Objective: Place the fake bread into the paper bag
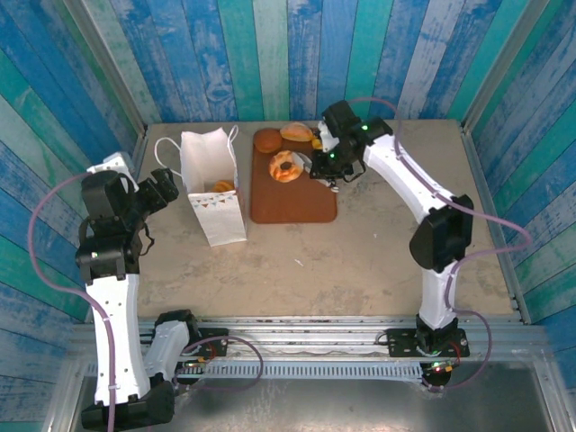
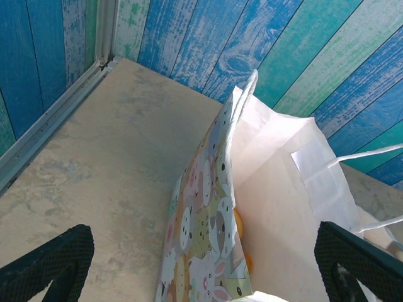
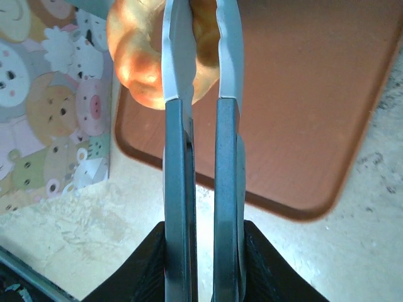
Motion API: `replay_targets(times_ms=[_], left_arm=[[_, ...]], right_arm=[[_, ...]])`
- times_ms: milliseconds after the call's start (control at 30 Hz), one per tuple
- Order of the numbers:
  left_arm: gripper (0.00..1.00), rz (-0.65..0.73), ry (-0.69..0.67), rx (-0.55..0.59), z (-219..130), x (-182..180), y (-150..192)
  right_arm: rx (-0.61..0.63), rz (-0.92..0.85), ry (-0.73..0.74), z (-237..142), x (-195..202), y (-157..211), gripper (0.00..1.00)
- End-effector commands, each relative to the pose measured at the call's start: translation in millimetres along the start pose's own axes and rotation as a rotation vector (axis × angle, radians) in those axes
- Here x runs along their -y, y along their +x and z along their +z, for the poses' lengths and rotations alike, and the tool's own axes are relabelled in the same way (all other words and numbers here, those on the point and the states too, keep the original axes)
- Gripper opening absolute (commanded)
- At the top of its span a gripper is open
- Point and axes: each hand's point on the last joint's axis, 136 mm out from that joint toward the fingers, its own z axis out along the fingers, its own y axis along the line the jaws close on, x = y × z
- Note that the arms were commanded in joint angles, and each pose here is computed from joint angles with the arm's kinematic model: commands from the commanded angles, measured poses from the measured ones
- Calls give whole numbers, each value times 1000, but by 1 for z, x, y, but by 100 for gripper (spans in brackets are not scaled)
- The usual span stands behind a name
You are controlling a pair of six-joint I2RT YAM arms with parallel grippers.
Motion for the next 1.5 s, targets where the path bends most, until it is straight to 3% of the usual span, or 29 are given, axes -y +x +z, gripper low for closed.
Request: replay_targets(times_ms=[0,267,567,733,1000,1467], left_arm=[[94,-38,12,-28,5,1,7],[94,-78,45,-146,31,1,34],[99,-77,110,-185,56,11,34],[91,-89,87,-178,70,6,32],[68,-137,162,-200,88,7,29],[50,-148,210,-240,94,5,40]], right_arm=[[81,-21,-7,-43,-7,4,29],[192,-58,6,-119,-23,36,29],[255,-128,3,-163,-58,79,29],[323,-193,-13,-187,-84,90,29],[408,-303,-84,-209,-138,92,29],[469,-447,-236,-181,-239,57,28]])
